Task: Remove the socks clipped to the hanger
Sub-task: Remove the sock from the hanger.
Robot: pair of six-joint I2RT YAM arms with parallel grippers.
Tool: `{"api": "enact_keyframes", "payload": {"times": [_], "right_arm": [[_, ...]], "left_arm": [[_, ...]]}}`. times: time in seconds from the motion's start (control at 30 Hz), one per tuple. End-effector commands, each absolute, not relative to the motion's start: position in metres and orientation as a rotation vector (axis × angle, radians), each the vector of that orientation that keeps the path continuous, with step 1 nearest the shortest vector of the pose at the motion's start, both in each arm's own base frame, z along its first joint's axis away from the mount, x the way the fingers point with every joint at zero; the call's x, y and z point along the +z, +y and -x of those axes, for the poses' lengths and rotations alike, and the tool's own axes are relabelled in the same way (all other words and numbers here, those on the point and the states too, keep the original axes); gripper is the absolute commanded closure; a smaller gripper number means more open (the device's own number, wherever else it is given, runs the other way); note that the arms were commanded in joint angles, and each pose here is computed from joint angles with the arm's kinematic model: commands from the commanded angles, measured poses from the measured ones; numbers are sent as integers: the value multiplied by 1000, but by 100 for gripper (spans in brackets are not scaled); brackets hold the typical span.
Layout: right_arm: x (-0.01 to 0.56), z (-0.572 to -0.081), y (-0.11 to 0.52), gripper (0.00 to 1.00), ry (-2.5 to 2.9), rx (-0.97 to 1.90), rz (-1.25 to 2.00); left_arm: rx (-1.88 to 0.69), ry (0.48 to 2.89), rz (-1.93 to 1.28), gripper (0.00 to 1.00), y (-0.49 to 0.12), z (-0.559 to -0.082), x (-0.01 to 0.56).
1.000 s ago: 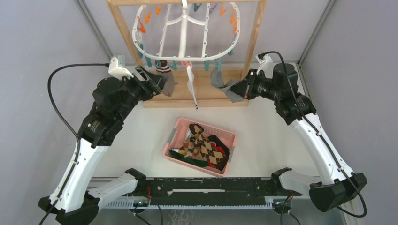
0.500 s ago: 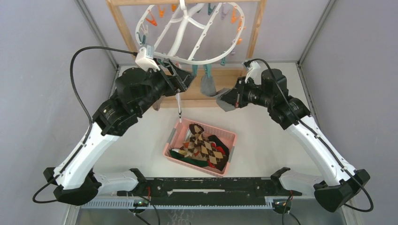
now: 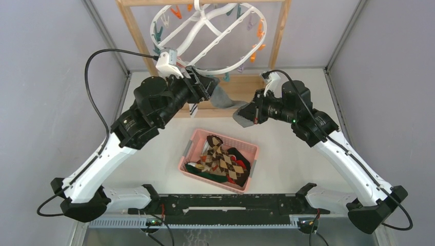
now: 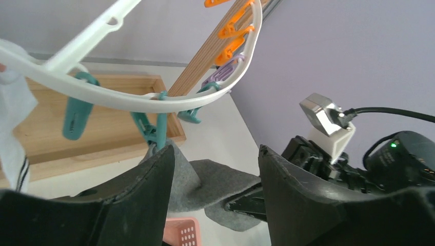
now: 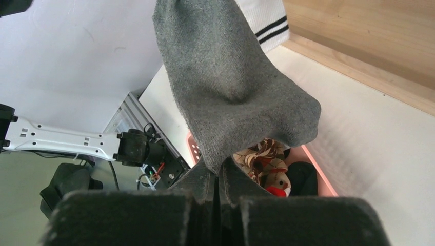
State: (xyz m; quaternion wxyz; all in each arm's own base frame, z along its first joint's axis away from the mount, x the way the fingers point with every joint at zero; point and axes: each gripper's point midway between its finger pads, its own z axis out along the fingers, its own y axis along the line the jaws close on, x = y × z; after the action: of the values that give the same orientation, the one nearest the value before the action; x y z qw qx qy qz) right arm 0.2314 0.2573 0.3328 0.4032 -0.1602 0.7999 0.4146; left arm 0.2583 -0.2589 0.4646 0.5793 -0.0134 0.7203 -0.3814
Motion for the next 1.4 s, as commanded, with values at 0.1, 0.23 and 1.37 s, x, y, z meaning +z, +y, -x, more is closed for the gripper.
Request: {"api": "enact_keyframes", "payload": {"times": [0.1, 0.23, 1.37], "right_arm": [[350, -220, 257, 100, 1953, 1056, 424], [350, -218, 255, 100, 1956, 1052, 426], [344, -191, 273, 100, 1972, 1084, 503]], "left_arm": [[-851, 1627, -32, 36, -265, -267, 459], [-835, 1606, -10, 35, -253, -264, 459], [-943, 1569, -50, 51, -251, -280, 445]]}}
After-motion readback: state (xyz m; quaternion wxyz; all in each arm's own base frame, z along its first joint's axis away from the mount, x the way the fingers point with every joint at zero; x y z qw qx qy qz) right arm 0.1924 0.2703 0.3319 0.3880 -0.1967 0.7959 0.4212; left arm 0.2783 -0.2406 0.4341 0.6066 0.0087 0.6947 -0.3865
